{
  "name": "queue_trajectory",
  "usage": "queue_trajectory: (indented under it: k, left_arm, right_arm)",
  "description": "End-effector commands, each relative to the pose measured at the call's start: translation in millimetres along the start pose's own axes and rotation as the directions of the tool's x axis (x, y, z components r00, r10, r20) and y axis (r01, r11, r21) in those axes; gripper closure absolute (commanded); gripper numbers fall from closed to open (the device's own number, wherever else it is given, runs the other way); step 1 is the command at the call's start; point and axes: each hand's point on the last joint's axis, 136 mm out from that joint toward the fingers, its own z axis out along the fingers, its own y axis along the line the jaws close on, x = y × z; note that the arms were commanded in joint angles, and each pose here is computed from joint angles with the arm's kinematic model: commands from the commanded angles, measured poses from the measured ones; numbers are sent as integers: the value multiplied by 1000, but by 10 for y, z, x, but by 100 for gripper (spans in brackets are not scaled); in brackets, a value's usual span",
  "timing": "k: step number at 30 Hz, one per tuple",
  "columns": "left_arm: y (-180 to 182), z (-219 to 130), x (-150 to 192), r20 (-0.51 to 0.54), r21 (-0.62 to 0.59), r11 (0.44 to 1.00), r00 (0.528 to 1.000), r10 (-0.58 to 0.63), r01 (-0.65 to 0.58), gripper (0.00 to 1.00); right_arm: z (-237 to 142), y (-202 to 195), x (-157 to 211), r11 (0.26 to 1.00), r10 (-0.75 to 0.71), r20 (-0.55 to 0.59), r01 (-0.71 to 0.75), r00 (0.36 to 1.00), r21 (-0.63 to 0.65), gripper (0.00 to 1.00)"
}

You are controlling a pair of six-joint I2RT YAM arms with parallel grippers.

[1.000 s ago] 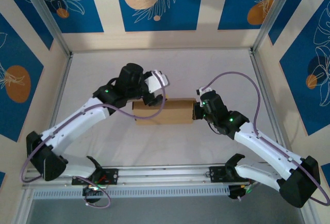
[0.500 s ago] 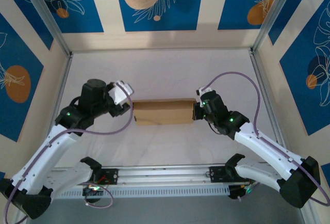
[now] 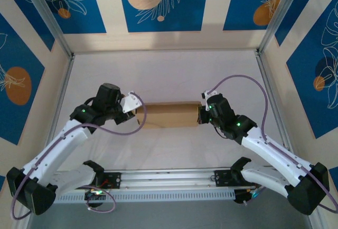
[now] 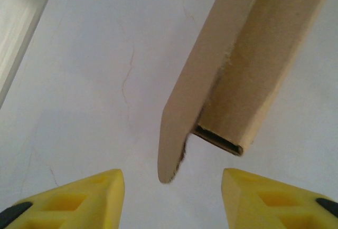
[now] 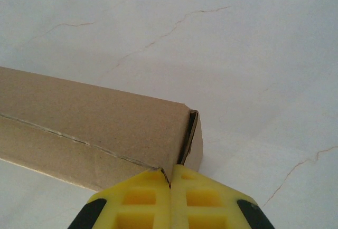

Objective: Fold the paper box

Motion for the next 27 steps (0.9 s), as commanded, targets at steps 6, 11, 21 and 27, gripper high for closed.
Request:
queue_trajectory:
  k: [6, 11, 21, 27]
  left_arm:
    - [114, 221, -81, -6, -16, 999, 1000, -29, 29, 68]
    - [94, 165, -171, 12, 23, 996, 996, -86, 85, 100]
    - [-85, 168, -386, 55, 175, 935, 945, -322, 308, 100]
    - [-66, 144, -517, 55, 214, 871, 884, -463, 443, 100]
  right_arm:
    - [34, -57, 283, 1000, -12, -96, 13, 995, 10, 100]
    - [48, -66, 292, 1000, -11, -101, 13, 995, 16, 100]
    - [77, -61, 336, 1000, -6, -111, 8, 994, 17, 100]
    - [85, -46, 356, 999, -26, -119, 29, 993, 23, 100]
